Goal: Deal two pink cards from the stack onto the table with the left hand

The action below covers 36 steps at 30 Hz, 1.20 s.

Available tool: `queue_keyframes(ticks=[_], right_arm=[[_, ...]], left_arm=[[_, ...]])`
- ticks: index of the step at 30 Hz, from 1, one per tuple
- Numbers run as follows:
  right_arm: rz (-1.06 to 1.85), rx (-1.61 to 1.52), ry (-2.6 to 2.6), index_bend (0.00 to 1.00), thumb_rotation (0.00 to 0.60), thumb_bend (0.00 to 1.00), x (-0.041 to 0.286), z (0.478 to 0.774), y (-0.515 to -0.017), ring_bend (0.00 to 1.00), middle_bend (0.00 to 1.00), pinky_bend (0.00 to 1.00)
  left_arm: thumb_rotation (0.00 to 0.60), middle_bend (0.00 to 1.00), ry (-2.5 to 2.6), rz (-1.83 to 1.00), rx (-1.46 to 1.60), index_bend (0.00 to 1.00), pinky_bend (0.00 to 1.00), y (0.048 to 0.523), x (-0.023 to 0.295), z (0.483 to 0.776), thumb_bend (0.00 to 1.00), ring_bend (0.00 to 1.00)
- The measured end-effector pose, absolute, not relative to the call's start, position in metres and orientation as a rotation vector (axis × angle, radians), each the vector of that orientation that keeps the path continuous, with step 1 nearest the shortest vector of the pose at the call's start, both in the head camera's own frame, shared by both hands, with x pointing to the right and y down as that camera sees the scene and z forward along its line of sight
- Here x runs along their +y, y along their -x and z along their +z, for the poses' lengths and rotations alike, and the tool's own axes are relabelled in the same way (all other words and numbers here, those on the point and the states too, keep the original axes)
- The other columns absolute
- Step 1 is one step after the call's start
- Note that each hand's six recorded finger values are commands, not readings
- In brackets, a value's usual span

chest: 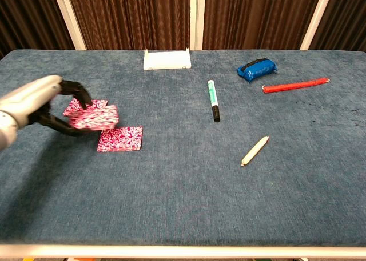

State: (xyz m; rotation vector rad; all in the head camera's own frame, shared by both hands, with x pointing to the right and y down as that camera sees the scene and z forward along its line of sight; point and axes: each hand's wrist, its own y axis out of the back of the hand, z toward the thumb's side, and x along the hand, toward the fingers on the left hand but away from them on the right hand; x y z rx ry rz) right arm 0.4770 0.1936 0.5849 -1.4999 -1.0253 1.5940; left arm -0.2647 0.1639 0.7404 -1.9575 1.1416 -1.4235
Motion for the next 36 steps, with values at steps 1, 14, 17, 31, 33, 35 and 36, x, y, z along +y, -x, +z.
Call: queue_keyframes(ticks=[1,14,17,31,33,35,36], right_arm=[[1.594,-1.023,1.501,0.0,0.6,0.29,0.194,0.585,-0.476,0.0,0.0,0.0],[1.59,-1.007,1.511,0.0,0.6,0.29,0.194,0.589,-0.469,0.0,0.0,0.0],[1.589,-1.008,1.51,0.0,0.6,0.29,0.194,0.589,-0.469,0.0,0.0,0.0],[1.589,-1.016,1.509,0.0,0.6,0.29,0.194,0.587,-0.471,0.0,0.0,0.0],[1.587,-1.016,1.509,0.0,0.6,0.29,0.193,0.587,-0.47,0.0,0.0,0.0],[1.584,-1.02,1.508,0.0,0.6,0.29,0.193,0.586,-0.47,0.0,0.0,0.0],[1.581,-1.022,1.507,0.0,0.6,0.29,0.192,0.585,-0.47,0.0,0.0,0.0]], left_arm=[[0.6,0.48,1.945,-1.433,1.152,0.4,0.14,0.273,0.165,0.738,0.3,0.16],[0.6,0.48,1.945,-1.498,1.21,0.4,0.14,0.318,0.205,0.735,0.3,0.16],[0.6,0.47,1.95,-1.494,1.205,0.39,0.14,0.317,0.208,0.737,0.29,0.16],[0.6,0.23,1.964,-1.465,1.193,0.23,0.12,0.323,0.209,0.742,0.19,0.09],[0.6,0.23,1.963,-1.462,1.205,0.23,0.11,0.324,0.208,0.741,0.19,0.09],[0.6,0.23,1.959,-1.45,1.219,0.23,0.11,0.324,0.206,0.739,0.19,0.09],[0.6,0.23,1.956,-1.443,1.224,0.23,0.11,0.325,0.205,0.737,0.19,0.09]])
